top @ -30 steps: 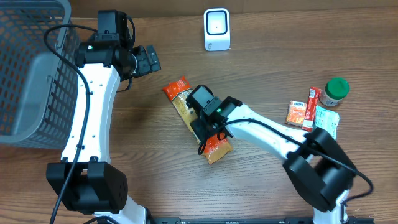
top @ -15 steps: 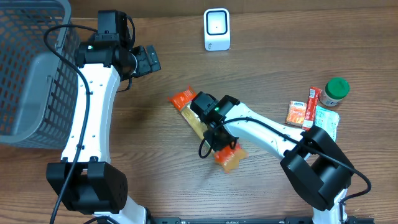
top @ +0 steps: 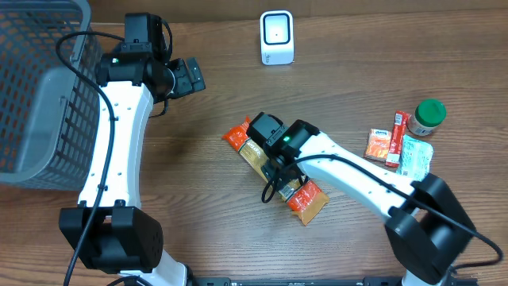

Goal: Scan the item barcode
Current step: 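Grasp the spaghetti package with the right gripper, rotating it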

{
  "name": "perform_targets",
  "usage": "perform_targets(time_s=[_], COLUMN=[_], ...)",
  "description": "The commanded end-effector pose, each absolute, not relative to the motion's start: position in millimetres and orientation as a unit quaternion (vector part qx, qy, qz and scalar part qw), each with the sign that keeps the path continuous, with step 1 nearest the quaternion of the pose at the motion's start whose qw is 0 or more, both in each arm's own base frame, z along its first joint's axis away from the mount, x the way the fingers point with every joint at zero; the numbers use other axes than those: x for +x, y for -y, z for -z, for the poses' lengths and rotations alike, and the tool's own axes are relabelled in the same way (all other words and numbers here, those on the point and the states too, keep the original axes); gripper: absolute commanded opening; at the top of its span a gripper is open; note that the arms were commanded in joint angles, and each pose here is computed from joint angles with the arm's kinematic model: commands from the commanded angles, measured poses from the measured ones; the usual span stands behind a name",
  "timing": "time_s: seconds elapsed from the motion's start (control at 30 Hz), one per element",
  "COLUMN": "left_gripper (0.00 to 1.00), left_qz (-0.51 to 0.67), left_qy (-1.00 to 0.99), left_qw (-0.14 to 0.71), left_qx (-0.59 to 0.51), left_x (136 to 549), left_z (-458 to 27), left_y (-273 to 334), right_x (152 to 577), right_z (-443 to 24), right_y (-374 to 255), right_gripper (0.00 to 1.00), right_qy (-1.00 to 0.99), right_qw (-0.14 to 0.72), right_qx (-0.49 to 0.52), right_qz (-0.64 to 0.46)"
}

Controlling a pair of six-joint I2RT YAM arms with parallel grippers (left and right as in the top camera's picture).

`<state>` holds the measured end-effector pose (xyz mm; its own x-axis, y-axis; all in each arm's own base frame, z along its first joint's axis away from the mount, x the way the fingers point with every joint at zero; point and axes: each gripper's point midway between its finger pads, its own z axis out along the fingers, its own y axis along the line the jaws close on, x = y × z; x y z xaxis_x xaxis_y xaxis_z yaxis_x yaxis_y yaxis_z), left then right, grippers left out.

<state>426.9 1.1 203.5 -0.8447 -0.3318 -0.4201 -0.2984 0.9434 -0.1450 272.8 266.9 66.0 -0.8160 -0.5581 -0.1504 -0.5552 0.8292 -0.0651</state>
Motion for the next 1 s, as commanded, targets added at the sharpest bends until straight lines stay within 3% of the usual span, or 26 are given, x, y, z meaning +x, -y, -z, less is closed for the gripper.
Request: perform_targets(time_s=[0.0,0.3,0.6,0.67,0.7,0.73,0.77,0.97], left_gripper=[1.0,1.0,0.99,1.0,0.99,1.0,0.99,1.0], left_qz=[0.032,0.032,0.032,0.032,0.032,0.032,0.032,0.032], left_qy=[-0.961,-0.961,-0.961,-0.961,-0.961,-0.961,-0.961,-0.961], left_qw=[0.225,0.225,0.225,0.225,0.225,0.225,0.225,0.225], left_qx=[-0.159,-0.159,-0.159,-0.159,-0.158,-0.159,-0.159,-0.159], left_x=[429,429,429,429,429,429,429,429], left_z=[-202,-202,-202,-202,-202,-202,-202,-202], left_y=[-2,-2,-2,-2,-2,-2,-2,-2], right_x=[283,310,316,313,312,311,310,309], right_z=[-87,-72,-12,-3,-1,0,-1,0], right_y=[-289,-315,-326,-324,-323,-321,-320,-319], right_gripper=[0.79,0.92,0.91,0.86,0.8,0.67,0.63,0.48], right_qy=[-0.949,-0.933,-0.926,-0.928,-0.928,-0.929,-0.929,-0.929], right_qw=[0.118,0.175,0.154,0.143,0.139,0.135,0.134,0.13], right_qx=[-0.29,-0.313,-0.343,-0.345,-0.346,-0.346,-0.346,-0.347], right_qz=[-0.042,-0.042,-0.018,-0.013,-0.011,-0.008,-0.008,-0.006])
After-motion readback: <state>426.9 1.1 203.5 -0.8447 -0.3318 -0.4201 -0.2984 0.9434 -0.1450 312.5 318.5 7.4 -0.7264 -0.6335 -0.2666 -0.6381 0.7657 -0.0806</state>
